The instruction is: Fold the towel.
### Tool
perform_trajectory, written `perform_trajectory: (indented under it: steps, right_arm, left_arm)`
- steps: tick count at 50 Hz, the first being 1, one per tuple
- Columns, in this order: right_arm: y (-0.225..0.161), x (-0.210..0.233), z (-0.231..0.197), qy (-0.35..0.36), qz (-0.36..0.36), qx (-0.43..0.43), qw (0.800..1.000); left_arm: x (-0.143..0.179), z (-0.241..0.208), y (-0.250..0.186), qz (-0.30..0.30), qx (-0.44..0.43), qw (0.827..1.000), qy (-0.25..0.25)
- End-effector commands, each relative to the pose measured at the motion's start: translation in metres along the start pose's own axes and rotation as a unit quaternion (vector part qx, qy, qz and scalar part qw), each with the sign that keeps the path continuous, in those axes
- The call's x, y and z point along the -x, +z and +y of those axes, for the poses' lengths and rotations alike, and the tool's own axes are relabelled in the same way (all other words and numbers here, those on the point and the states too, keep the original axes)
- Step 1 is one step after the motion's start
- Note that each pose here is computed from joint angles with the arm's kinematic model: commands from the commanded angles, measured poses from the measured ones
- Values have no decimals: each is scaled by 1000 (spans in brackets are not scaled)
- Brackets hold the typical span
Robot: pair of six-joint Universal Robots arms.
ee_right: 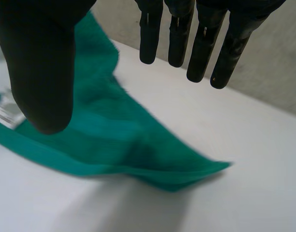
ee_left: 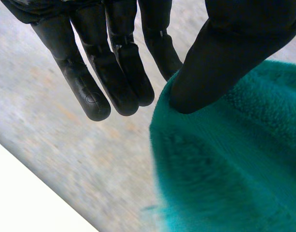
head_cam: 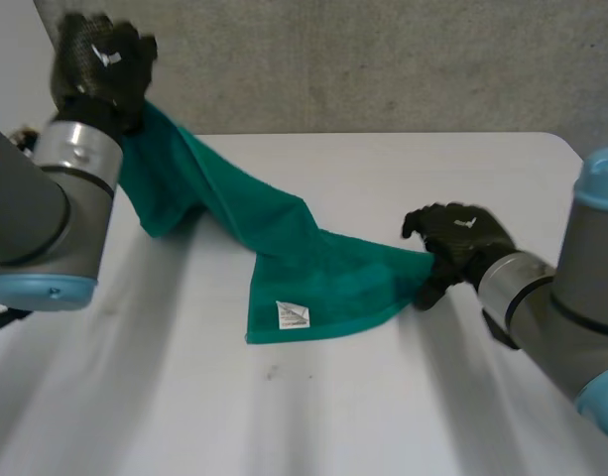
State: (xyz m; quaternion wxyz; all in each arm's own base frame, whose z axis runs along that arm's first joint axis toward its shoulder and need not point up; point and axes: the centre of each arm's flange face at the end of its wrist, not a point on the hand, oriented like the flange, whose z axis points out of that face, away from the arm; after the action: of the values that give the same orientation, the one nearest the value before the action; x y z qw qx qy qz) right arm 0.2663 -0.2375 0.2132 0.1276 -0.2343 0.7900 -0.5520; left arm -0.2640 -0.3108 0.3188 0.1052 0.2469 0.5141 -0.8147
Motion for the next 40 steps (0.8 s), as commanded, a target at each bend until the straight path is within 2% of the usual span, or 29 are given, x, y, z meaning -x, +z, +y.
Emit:
perform_trajectory:
  steps: [1, 6, 13, 19, 29, 40]
  right_arm:
    - [12, 32, 28, 90, -52, 50, 993]
    - [17, 61, 22, 79, -88, 35, 992]
    - [41, 111, 43, 50, -138, 44, 988]
    - [53, 118, 48, 43, -132, 41, 989]
    - [74, 139, 61, -30, -102, 21, 994]
    - [88, 150, 57, -37, -107, -1, 994]
  left_arm:
    - [34, -74, -15, -30, -79, 996, -16]
    - [41, -100, -26, -32, -108, 993, -24]
    - [33, -99, -32, -18, -102, 994, -28]
    - [29, -92, -35, -12, -91, 995, -27]
    - [30, -88, -32, -15, -86, 996, -26]
    - [22, -66, -27, -5, -59, 998, -39]
